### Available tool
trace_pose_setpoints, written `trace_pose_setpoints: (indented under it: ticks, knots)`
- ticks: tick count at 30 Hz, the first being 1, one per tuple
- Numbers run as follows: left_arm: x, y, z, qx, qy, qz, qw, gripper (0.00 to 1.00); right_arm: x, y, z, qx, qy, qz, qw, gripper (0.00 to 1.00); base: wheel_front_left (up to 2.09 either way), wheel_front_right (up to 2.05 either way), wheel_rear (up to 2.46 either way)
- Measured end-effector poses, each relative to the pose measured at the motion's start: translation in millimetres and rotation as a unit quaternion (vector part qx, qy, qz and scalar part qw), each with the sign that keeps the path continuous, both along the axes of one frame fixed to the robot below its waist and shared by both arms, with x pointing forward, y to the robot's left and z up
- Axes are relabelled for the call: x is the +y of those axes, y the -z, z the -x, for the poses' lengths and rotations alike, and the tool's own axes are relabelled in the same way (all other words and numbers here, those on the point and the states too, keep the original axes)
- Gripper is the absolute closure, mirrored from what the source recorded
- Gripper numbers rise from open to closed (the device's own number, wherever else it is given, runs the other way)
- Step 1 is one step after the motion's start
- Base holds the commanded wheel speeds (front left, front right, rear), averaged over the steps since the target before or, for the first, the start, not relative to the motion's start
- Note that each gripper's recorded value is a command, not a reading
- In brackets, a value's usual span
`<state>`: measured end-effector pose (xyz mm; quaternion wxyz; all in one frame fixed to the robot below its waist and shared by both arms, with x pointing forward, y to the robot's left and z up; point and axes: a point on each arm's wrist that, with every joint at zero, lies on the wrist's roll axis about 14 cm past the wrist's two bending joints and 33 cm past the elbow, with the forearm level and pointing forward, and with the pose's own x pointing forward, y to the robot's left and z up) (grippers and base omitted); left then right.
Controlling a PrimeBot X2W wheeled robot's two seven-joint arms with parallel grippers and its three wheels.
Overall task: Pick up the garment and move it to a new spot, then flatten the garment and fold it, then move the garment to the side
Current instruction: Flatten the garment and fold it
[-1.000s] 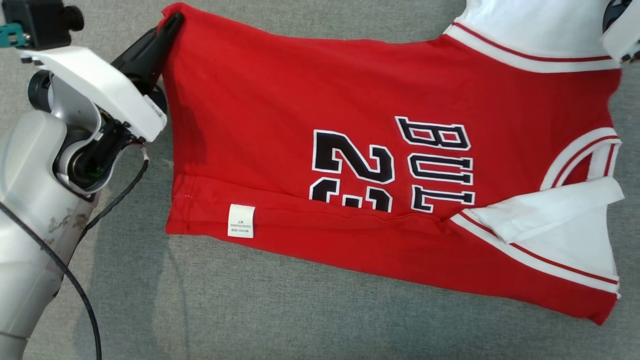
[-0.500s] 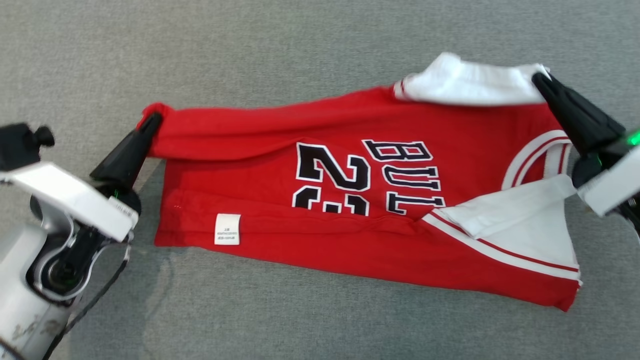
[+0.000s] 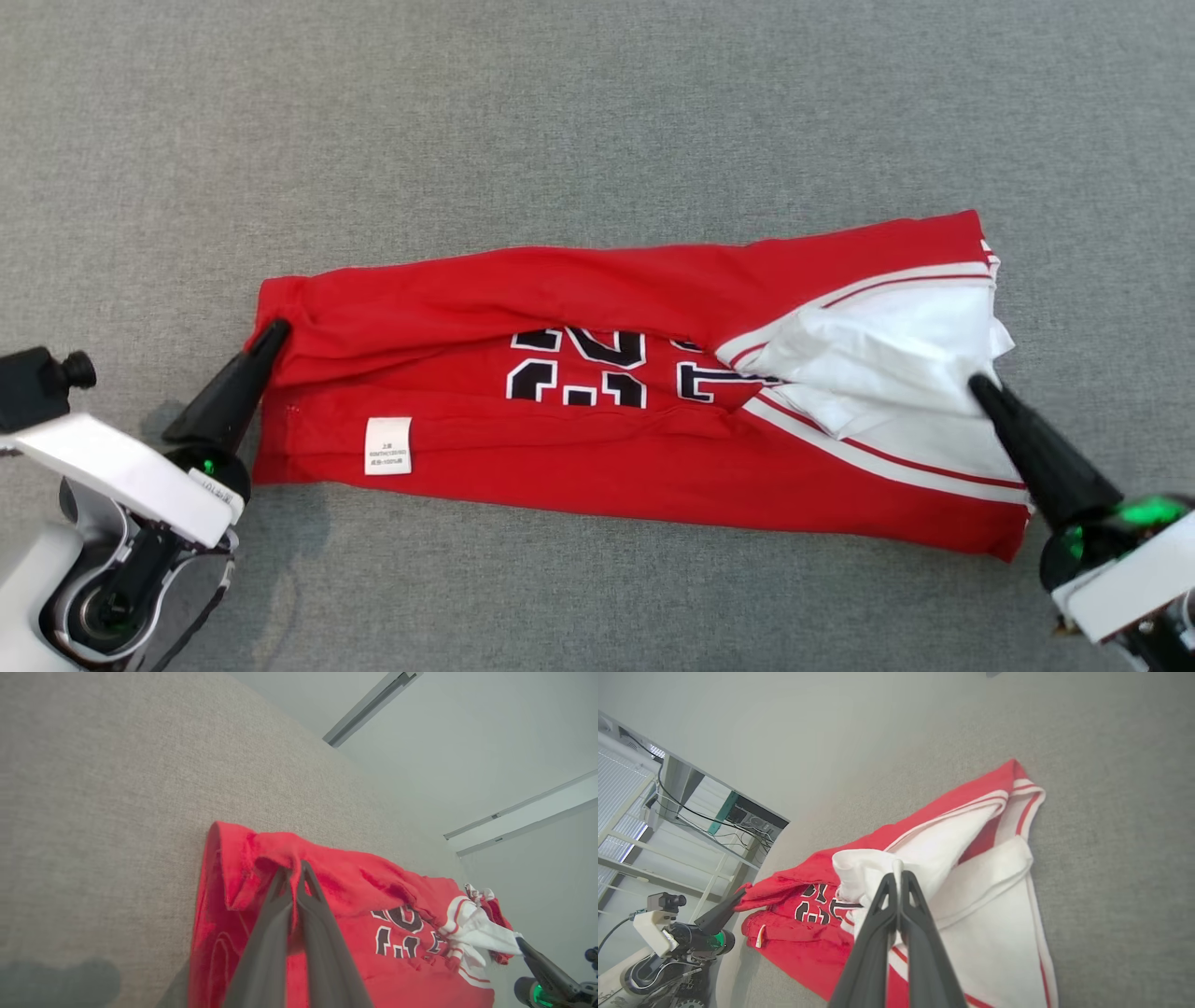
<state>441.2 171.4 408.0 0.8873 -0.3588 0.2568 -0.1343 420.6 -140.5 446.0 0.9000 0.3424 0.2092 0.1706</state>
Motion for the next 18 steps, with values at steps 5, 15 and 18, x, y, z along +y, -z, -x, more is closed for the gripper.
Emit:
trace_pose_setpoints:
  ticks: [5, 15, 18]
  knots:
    - [3, 20, 9, 0.031, -0.011, 0.001, 0.999, 0.85, 0, 21, 19, 0.042, 0.026, -0.007, 0.999, 1.00, 0.00, 0.00, 0.00]
    - [25, 7, -12, -0.052, -0.100, -0.059, 0.992, 0.00, -31, -11, -3, -0.090, 0.123, 0.061, 0.986, 0.00, 0.00, 0.00, 0.00]
    - [39, -18, -28, -0.101, -0.140, -0.097, 0.980, 0.00, -47, -36, -11, -0.160, 0.163, 0.086, 0.970, 0.00, 0.00, 0.00, 0.00]
